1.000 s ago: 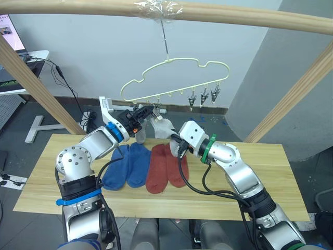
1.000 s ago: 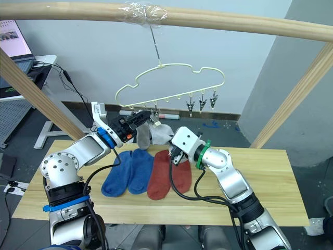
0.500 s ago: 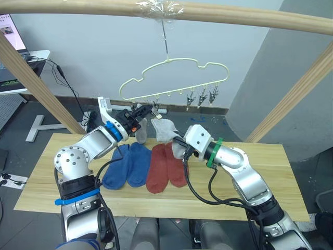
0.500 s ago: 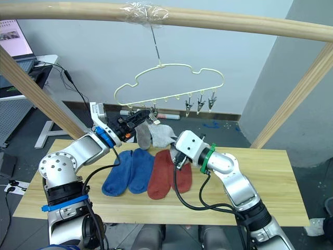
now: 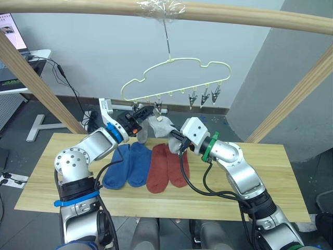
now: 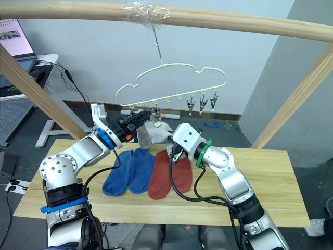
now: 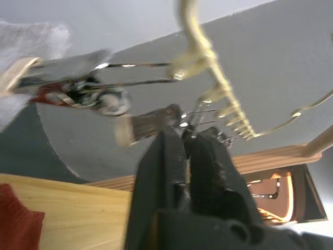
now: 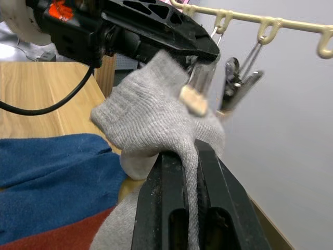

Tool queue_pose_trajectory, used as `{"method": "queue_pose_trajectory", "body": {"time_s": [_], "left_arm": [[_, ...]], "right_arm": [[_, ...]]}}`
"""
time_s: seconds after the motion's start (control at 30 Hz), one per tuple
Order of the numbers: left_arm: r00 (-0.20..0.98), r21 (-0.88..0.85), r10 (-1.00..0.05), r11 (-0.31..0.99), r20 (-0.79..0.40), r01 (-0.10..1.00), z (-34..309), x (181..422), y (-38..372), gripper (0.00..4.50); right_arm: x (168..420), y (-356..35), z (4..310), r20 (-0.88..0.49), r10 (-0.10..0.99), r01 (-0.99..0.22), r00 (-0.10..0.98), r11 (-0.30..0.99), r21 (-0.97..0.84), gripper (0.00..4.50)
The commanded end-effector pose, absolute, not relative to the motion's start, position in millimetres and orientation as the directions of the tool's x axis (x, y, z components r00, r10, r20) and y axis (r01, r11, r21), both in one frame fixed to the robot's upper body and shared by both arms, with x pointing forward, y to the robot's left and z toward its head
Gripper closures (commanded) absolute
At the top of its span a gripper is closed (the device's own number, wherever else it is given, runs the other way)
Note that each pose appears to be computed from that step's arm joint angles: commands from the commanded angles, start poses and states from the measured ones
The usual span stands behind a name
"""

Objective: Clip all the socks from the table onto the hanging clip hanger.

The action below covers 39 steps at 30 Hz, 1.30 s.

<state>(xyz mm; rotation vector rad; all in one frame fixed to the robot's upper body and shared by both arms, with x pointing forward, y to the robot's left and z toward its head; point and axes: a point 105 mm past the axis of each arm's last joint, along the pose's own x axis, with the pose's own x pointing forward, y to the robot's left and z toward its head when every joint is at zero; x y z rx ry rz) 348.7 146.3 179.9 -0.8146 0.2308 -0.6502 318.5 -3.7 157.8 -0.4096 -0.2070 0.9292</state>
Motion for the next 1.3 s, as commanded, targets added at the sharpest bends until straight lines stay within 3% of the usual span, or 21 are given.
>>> {"method": "queue_pose_trajectory", "body": {"time_s": [0.03, 0.17, 0.23, 0.33, 0.53, 0.7, 0.9, 1.0, 1.23, 1.3], "left_arm": [[0.802, -0.687, -0.594, 0.559, 0.06, 0.465, 187.9, 348.0, 152.0, 2.3], [0.87, -0.516, -0.492, 0.751, -0.02, 0.413, 175.0, 353.9, 178.2, 1.08], [0.88, -0.471, -0.474, 0.779, -0.011, 0.414, 175.3, 354.9, 183.2, 1.08], [0.885, -0.439, -0.465, 0.789, 0.031, 0.43, 185.1, 354.6, 188.4, 1.06], [0.809, -0.012, -0.585, 0.81, 0.062, 0.587, 209.9, 320.0, 170.6, 1.06], [0.778, 0.082, -0.623, 0.782, 0.079, 0.618, 205.6, 311.0, 152.8, 1.06], [0.773, 0.108, -0.619, 0.785, 0.136, 0.61, 195.6, 312.3, 128.0, 1.06], [0.807, 0.156, -0.57, 0.82, 0.155, 0.55, 181.0, 322.9, 117.4, 1.89], [0.839, 0.177, -0.508, 0.86, 0.198, 0.479, 177.1, 339.7, 114.4, 1.89], [0.881, 0.162, -0.422, 0.905, 0.213, 0.394, 173.6, 350.1, 121.0, 1.89]], "right_arm": [[309.4, 3.4, 170.6, 0.048, 0.836, -0.764, 0.546, 0.521, -0.381, 4.5], [297.1, 22.1, 172.4, 0.066, 0.865, -0.853, 0.498, 0.502, -0.145, 4.5], [295.1, 25.1, 171.8, 0.06, 0.869, -0.865, 0.491, 0.495, -0.084, 4.5], [293.8, 30.1, 171.6, 0.05, 0.877, -0.879, 0.477, 0.477, 0.004, 3.78], [295.7, 26.5, 161.6, -0.022, 0.867, -0.867, 0.498, 0.497, -0.027, 1.78], [294.9, 3.9, 154.8, -0.053, 0.841, -0.842, 0.538, 0.533, -0.085, 0.08], [287.5, -25.0, 167.6, -0.035, 0.821, -0.817, 0.57, 0.562, -0.128, 0.03], [281.9, -37.3, 182.7, -0.018, 0.815, -0.806, 0.579, 0.569, -0.165, 0.0], [283.3, -41.8, 203.1, 0.023, 0.804, -0.789, 0.595, 0.589, -0.176, 0.0], [285.0, -44.9, 210.0, 0.039, 0.798, -0.78, 0.601, 0.597, -0.185, 0.0]]}}
